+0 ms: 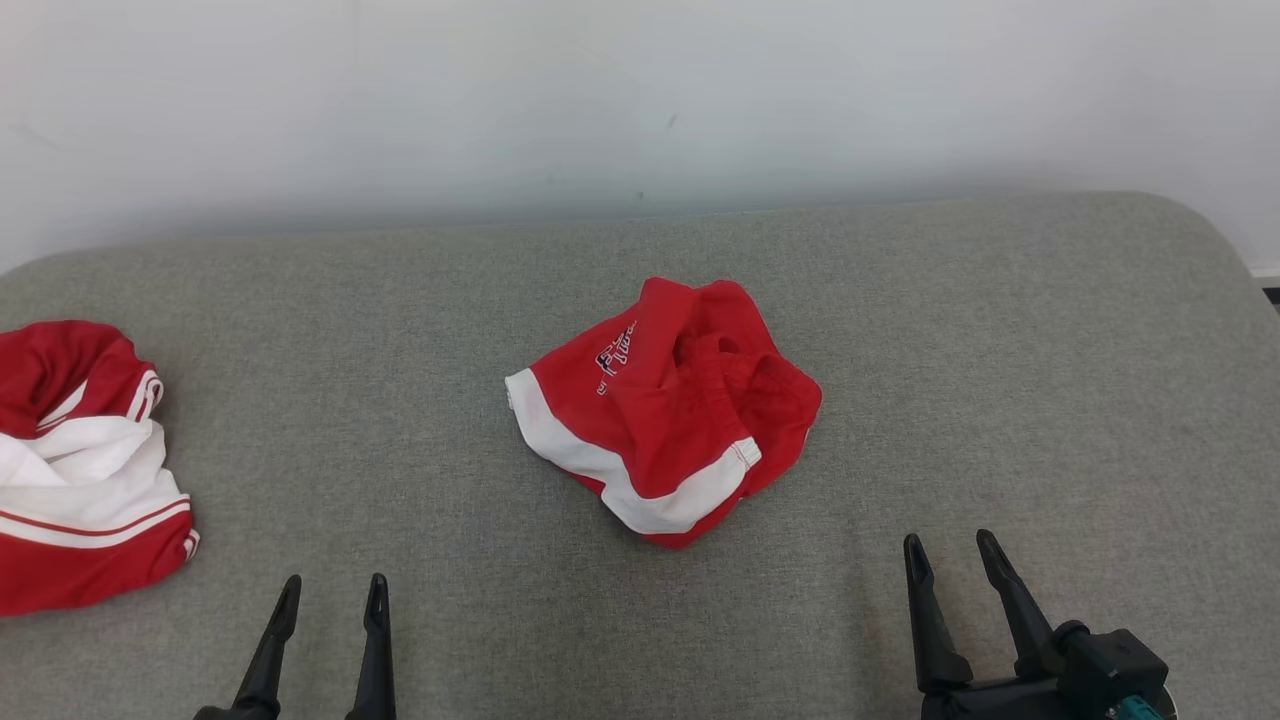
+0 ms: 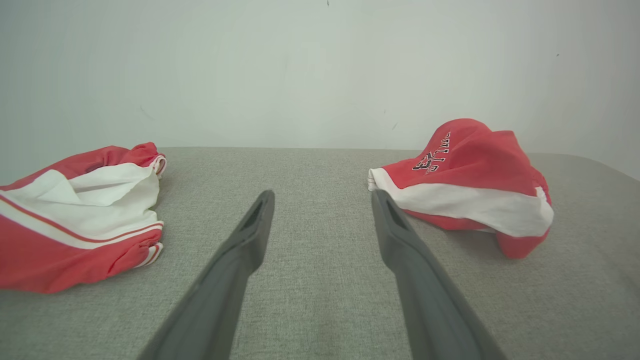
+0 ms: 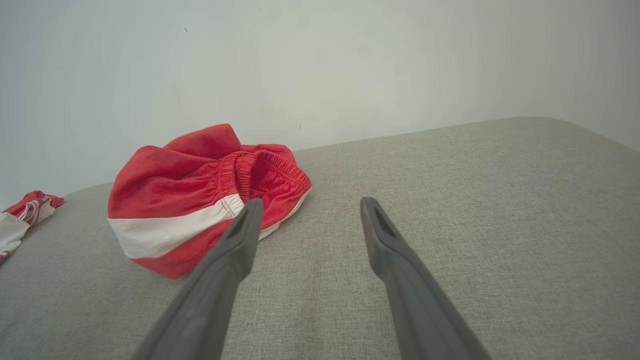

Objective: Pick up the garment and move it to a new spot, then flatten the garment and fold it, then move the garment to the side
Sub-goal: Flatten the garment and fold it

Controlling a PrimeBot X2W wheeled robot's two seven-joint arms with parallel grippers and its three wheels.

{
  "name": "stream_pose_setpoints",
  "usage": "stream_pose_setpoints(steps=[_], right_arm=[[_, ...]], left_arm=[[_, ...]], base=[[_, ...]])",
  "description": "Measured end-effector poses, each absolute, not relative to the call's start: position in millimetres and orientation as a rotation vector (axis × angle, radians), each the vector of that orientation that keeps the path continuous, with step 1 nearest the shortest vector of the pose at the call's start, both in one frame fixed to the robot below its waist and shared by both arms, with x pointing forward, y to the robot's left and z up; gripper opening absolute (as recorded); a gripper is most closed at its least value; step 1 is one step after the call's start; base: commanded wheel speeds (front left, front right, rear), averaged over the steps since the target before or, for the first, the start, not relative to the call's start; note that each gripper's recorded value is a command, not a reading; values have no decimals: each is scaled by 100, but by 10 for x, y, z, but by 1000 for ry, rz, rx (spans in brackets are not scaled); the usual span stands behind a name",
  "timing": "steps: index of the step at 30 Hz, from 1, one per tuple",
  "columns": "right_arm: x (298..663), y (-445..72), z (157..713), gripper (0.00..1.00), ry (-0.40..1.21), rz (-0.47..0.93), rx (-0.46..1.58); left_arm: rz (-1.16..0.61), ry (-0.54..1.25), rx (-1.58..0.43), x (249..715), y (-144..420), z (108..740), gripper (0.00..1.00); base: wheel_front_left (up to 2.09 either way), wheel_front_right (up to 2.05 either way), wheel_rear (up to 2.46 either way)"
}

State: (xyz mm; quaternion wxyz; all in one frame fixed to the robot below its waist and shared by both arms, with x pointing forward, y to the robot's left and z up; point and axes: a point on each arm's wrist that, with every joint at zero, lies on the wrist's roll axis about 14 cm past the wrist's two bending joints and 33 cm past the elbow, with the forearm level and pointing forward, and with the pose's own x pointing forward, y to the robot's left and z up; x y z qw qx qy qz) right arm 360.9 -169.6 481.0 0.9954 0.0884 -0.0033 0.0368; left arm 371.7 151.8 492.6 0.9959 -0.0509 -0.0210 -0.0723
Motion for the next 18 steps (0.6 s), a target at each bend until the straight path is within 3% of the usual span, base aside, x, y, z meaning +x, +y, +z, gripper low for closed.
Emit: stream_pose_setpoints(steps=[11,18], right_arm=[[3658,-1455,4853,100,-15,152,152],[4016,-1072,5130,100,-93,284,70]], left_arm=[[-134,-44,-112,3695,1547,4932,100],[-137,-43,-115,3737,1527,4926,100]], base=[[0,0,0],[0,0,0]])
